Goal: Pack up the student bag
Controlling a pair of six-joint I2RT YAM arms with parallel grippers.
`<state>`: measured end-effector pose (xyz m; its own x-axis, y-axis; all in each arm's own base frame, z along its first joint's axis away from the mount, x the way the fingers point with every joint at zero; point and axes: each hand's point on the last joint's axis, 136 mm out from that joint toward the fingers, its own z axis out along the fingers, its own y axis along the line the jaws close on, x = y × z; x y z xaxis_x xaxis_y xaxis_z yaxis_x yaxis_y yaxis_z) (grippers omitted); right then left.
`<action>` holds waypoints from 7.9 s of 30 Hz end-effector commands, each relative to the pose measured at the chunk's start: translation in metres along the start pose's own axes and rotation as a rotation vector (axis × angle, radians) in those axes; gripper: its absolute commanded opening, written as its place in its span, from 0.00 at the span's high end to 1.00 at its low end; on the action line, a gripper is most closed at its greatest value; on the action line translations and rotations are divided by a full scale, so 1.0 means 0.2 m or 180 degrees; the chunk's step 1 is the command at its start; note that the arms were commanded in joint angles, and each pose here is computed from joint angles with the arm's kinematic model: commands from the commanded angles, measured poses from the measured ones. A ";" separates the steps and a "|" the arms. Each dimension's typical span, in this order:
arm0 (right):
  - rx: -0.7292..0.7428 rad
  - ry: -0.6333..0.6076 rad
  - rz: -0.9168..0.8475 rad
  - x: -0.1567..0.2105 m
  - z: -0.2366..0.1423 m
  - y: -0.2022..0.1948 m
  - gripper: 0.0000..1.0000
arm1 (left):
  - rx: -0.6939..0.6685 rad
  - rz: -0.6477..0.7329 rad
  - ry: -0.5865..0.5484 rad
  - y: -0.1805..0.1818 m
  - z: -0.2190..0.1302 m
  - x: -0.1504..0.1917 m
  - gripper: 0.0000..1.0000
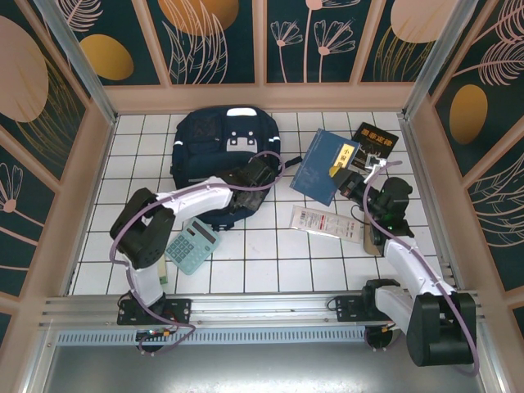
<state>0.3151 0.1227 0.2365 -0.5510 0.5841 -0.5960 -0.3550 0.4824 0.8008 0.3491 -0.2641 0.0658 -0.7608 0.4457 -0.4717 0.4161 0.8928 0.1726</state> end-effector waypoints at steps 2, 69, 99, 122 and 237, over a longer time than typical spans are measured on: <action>-0.0170 -0.0108 -0.0135 -0.05 -0.02 0.08 1.00 | -0.0303 0.0325 0.0208 0.05 0.06 0.05 0.39; 0.0195 -0.0473 0.0256 -0.15 -0.17 -0.13 1.00 | 0.0326 -0.0060 -0.0222 -0.25 0.02 -0.54 1.00; 0.0182 -0.0455 0.0296 -0.14 -0.17 -0.15 1.00 | 0.0662 0.0401 0.0018 -0.30 0.00 -0.30 0.41; 0.0203 -0.0486 0.0287 -0.14 -0.18 -0.16 1.00 | 0.0608 0.0257 -0.0352 -0.29 -0.07 -0.50 1.00; 0.3258 -0.1117 0.0074 -0.69 -0.11 -1.13 0.02 | 0.1562 -0.0845 -0.1877 -0.43 -0.37 -1.29 0.40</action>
<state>0.4401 -0.0730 0.1279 -0.2734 0.6802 -0.6802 0.5567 0.6885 0.4647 0.4529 -0.4259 0.2437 -0.5120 0.0517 -0.8574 0.5350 0.8002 -0.2712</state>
